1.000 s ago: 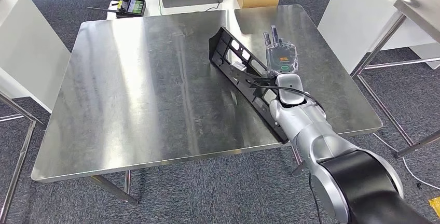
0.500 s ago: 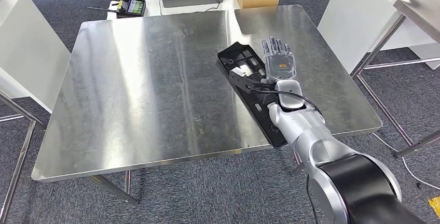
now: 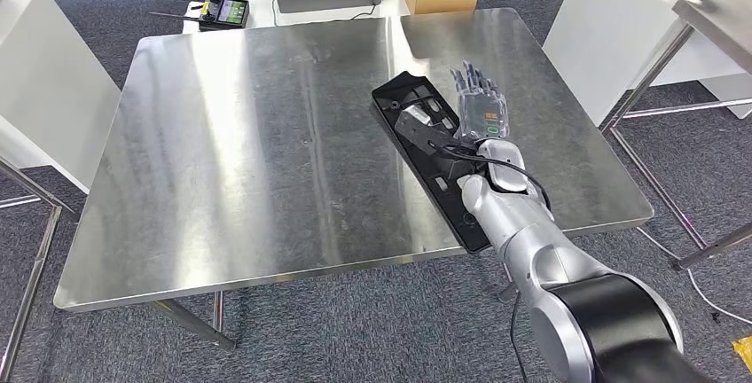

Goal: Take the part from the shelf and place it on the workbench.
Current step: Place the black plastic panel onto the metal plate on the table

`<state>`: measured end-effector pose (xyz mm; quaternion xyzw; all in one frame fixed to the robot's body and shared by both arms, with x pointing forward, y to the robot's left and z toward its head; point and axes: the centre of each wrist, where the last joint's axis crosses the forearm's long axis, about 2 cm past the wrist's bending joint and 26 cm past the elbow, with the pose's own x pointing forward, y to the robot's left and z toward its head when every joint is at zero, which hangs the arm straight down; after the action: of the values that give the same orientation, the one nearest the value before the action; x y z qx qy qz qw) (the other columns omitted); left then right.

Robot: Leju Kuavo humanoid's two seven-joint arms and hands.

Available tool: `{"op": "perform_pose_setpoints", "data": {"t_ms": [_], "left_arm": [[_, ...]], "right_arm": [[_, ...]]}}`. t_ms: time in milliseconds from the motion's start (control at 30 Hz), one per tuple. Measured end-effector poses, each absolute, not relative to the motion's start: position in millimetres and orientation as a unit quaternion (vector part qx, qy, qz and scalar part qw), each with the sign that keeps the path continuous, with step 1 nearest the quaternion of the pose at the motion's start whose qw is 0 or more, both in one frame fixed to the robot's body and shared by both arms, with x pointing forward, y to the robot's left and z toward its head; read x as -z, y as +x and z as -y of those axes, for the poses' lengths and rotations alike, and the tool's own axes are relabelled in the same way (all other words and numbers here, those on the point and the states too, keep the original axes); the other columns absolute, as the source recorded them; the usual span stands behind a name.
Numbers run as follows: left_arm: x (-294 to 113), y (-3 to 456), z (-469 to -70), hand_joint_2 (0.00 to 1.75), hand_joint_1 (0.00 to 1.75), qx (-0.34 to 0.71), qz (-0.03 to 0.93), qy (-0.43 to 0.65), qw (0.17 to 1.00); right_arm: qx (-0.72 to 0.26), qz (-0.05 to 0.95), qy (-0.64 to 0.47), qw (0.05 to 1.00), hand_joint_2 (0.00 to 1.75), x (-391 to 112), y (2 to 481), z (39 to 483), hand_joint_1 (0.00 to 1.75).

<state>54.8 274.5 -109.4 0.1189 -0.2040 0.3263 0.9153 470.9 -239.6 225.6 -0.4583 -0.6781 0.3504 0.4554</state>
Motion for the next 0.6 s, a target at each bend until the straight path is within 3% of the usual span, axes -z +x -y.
{"op": "perform_pose_setpoints", "data": {"t_ms": [133, 233, 433, 600], "left_arm": [[109, 54, -274, 0.0, 0.0, -0.33, 0.205, 0.127, 0.913], [109, 54, -273, 0.0, 0.0, -0.33, 0.205, 0.129, 0.912], [109, 54, -272, 0.0, 0.0, -0.332, 0.205, 0.129, 0.912], [109, 53, -271, 0.0, 0.0, -0.339, 0.206, 0.132, 0.908]], "right_arm": [[-0.222, 0.808, -0.341, 0.425, 1.75, -233, 459, 225, 0.0], [-0.161, 0.851, -0.295, 0.404, 1.75, -242, 440, 212, 0.0], [-0.102, 0.896, -0.255, 0.35, 1.75, -250, 416, 207, 0.0], [-0.074, 0.936, -0.197, 0.284, 1.75, -230, 354, 196, 0.0]]}}
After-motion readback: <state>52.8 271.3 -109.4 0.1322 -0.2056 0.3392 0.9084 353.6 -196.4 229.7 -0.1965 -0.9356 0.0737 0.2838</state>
